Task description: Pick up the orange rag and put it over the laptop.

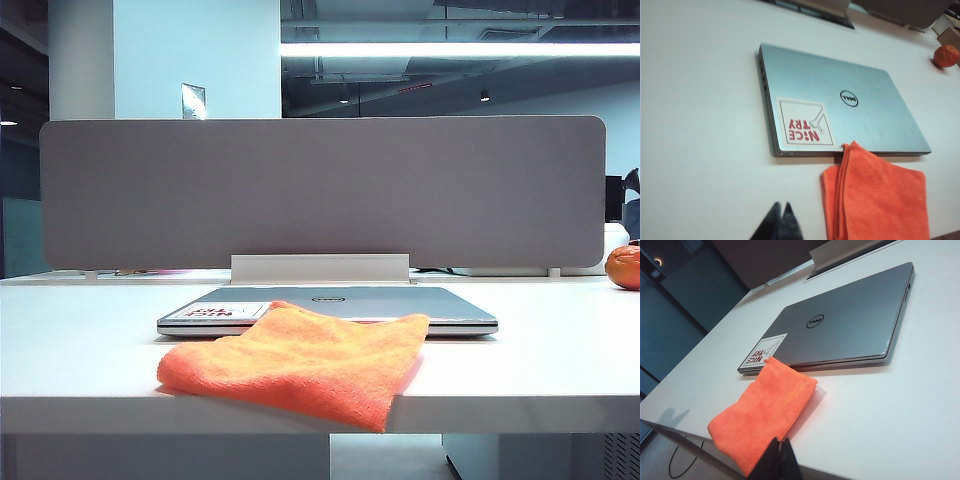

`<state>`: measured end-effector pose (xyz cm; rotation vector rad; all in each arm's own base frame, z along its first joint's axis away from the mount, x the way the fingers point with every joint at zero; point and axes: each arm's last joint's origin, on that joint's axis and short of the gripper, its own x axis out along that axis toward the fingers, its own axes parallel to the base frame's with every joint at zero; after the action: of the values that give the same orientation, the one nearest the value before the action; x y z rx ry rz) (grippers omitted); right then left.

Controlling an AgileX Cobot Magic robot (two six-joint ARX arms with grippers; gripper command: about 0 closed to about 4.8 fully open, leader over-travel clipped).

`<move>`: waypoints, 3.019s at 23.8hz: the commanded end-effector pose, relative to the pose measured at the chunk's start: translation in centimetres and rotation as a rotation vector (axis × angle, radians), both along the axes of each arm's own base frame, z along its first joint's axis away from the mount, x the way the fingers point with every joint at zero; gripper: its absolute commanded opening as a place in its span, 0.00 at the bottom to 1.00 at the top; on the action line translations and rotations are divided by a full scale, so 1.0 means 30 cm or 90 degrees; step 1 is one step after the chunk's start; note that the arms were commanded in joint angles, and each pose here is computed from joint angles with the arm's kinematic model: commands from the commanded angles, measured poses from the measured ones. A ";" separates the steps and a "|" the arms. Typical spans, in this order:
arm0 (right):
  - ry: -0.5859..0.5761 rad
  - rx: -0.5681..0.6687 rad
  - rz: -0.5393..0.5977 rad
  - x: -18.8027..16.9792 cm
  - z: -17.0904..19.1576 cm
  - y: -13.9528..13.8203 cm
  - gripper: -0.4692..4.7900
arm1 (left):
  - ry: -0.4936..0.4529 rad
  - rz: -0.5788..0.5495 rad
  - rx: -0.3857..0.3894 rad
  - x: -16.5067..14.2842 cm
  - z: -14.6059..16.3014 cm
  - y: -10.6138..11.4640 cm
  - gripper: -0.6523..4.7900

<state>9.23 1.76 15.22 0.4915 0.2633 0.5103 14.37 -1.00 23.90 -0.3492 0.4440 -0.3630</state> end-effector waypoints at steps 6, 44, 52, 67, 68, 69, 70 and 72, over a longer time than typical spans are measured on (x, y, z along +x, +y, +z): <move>-0.005 0.000 -0.001 0.001 -0.001 0.000 0.08 | 0.090 -0.038 -0.038 0.072 -0.025 -0.037 0.11; -0.005 0.000 -0.002 0.001 -0.001 0.000 0.08 | 0.326 -0.220 0.012 0.302 -0.185 -0.415 0.43; -0.005 0.000 -0.001 0.001 -0.001 0.000 0.08 | 0.332 -0.243 0.055 0.291 -0.196 -0.410 0.48; -0.005 0.000 -0.002 0.001 -0.001 0.000 0.08 | 0.284 -0.255 0.165 0.269 -0.214 -0.459 0.48; -0.005 0.000 -0.001 0.001 -0.001 0.000 0.08 | 0.287 -0.255 0.172 0.268 -0.222 -0.468 0.48; -0.005 0.000 -0.001 0.001 -0.001 0.000 0.08 | 0.289 -0.250 0.178 0.270 -0.229 -0.470 0.48; -0.005 0.000 -0.001 0.001 -0.001 0.000 0.08 | 0.292 -0.251 0.180 0.269 -0.233 -0.473 0.48; -0.005 0.000 -0.001 0.001 -0.001 0.000 0.08 | 0.297 -0.248 0.185 0.273 -0.245 -0.475 0.48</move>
<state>9.23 1.75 15.22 0.4915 0.2635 0.5091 22.30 -15.15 16.46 -0.0592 1.0363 -0.5946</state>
